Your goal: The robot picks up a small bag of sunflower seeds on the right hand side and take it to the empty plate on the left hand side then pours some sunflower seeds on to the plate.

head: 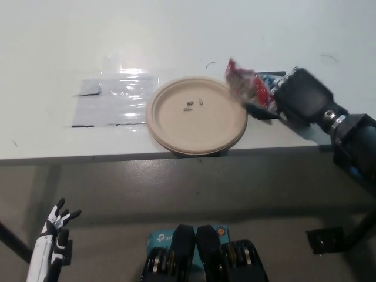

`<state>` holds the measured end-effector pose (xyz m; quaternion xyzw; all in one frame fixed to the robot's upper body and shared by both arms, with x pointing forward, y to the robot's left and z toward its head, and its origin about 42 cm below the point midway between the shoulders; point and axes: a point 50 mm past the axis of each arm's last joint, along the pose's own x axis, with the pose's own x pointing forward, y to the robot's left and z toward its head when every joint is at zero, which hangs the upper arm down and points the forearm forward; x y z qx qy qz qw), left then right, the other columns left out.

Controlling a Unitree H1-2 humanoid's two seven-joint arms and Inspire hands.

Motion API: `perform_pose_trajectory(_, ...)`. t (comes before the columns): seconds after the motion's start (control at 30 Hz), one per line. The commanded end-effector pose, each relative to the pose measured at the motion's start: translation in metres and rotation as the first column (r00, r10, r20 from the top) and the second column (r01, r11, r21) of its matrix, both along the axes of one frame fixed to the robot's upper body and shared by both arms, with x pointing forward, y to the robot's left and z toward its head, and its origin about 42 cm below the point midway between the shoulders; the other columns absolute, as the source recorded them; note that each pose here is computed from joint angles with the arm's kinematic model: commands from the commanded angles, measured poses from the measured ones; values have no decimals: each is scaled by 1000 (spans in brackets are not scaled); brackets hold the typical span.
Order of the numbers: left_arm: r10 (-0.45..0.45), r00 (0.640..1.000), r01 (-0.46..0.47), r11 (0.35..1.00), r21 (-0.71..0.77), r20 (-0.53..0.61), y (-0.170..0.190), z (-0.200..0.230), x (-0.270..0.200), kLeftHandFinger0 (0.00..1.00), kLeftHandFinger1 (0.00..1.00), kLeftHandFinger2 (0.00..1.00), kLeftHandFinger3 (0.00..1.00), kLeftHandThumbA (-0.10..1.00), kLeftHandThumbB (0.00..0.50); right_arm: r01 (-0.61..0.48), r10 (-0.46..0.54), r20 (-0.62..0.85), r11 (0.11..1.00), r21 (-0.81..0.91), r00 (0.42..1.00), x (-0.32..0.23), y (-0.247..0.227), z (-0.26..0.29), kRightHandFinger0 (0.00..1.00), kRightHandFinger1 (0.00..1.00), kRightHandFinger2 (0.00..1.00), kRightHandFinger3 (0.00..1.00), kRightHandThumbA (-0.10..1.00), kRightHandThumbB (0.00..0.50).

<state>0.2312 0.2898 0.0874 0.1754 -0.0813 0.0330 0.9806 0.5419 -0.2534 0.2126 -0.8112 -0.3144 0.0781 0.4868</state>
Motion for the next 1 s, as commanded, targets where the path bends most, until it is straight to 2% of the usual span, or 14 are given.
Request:
perform_pose_trajectory(0.0,16,998,-17,1000,9,55,3,6,-3,1000,1000,805,1000,1000,0,133,-138,28,981,141,990,16,-21,39,0,164,629,127,-100,289)
perform_pose_trajectory(0.07,19,998,-20,1000,5,54,3,6,-3,1000,1000,802,1000,1000,0,140,-145,21,977,162,989,17,-22,41,0,162,628,131,-100,276)
perform_pose_trajectory(0.13,22,998,-22,1000,11,52,4,7,-3,1000,1000,796,1000,1000,0,169,-171,1,973,155,985,18,-19,40,0,100,549,180,-100,322)
perform_pose_trajectory(0.17,22,998,-23,1000,11,51,4,7,-3,1000,1000,796,1000,1000,0,178,-179,-4,972,152,984,18,-19,39,0,69,513,178,-100,324)
perform_pose_trajectory(0.2,22,999,-22,1000,10,50,4,7,-3,1000,1000,795,1000,1000,0,178,-180,-4,971,161,984,18,-14,37,0,36,453,489,-91,344)
perform_pose_trajectory(0.23,23,998,-23,1000,10,51,4,7,-4,1000,1000,795,1000,1000,0,181,-181,-16,970,163,983,18,-12,37,81,196,568,698,35,335)
perform_pose_trajectory(0.27,22,998,-22,1000,9,53,4,7,-4,1000,1000,793,1000,1000,0,195,-192,-35,968,157,981,19,-9,36,124,365,692,844,225,360)
perform_pose_trajectory(0.3,20,998,-21,1000,7,55,4,6,-3,1000,1000,793,1000,1000,0,209,-204,-48,966,151,978,20,-8,35,123,395,708,893,301,365)
perform_pose_trajectory(0.33,19,998,-20,1000,5,55,4,6,-3,1000,1000,792,1000,1000,0,236,-210,-144,951,199,967,22,-3,34,602,866,1000,1000,389,425)
perform_pose_trajectory(0.37,19,998,-20,1000,5,54,4,6,-3,1000,1000,792,1000,1000,0,239,-206,-168,949,207,964,22,0,33,895,1000,1000,1000,437,464)
perform_pose_trajectory(0.4,18,998,-19,1000,10,56,4,6,-3,1000,1000,792,1000,1000,0,237,-203,-175,951,200,963,22,3,31,1000,1000,1000,1000,493,499)
perform_pose_trajectory(0.57,20,998,-21,1000,13,54,4,6,-3,1000,999,788,1000,1000,0,241,-179,-286,949,201,941,22,16,27,1000,1000,1000,1000,561,500)
perform_pose_trajectory(0.8,19,998,-19,1000,3,56,5,6,-2,1000,1000,788,1000,1000,0,309,-188,-446,926,216,875,23,24,27,1000,1000,1000,1000,674,500)
perform_pose_trajectory(0.97,16,998,-17,1000,11,60,5,8,-2,1000,992,785,1000,1000,0,320,-187,-476,922,217,859,22,25,32,1000,1000,1000,1000,721,500)
